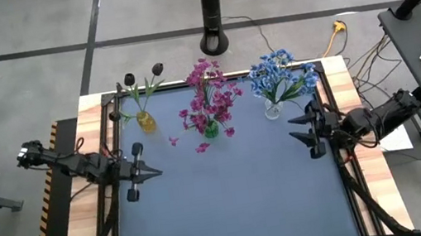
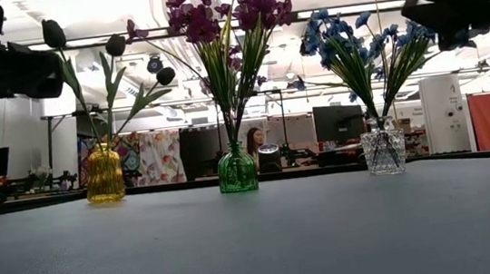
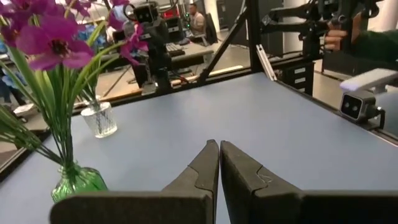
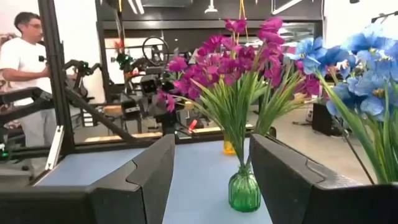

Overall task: Sort flowers into vase by color
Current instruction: Return to Home Position

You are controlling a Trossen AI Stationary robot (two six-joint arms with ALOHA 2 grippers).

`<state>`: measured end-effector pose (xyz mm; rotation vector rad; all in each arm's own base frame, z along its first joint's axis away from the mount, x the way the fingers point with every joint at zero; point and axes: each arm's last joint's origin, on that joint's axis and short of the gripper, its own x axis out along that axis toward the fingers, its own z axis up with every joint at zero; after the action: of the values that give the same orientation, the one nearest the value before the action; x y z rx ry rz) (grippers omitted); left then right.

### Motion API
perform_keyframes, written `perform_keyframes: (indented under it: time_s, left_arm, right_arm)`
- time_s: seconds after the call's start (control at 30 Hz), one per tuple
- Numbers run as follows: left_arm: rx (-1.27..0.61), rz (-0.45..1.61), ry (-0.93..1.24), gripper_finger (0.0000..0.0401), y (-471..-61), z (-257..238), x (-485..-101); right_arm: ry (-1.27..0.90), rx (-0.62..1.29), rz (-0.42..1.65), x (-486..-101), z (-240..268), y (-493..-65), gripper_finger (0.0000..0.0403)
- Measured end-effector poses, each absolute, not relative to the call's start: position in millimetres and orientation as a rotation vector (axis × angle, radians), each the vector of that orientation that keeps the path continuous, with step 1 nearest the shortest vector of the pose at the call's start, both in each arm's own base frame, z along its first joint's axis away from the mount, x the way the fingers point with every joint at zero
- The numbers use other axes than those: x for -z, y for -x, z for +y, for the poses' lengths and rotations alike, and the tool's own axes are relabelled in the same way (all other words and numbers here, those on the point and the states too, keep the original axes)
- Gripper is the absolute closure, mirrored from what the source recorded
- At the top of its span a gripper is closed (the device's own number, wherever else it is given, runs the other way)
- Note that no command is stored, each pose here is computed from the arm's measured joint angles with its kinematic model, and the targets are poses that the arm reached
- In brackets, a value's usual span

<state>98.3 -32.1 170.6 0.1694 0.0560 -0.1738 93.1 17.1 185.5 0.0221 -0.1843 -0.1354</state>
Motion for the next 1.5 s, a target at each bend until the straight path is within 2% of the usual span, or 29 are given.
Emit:
perform_keyframes:
  time_s: [1.5]
  left_arm:
    - [0.177, 0.119, -0.152, 0.0401, -101.8, -33.5, -165.3]
  right_arm:
    - [-0.015, 0.136, -0.166, -184.0, 17.5, -94.5, 0.0202]
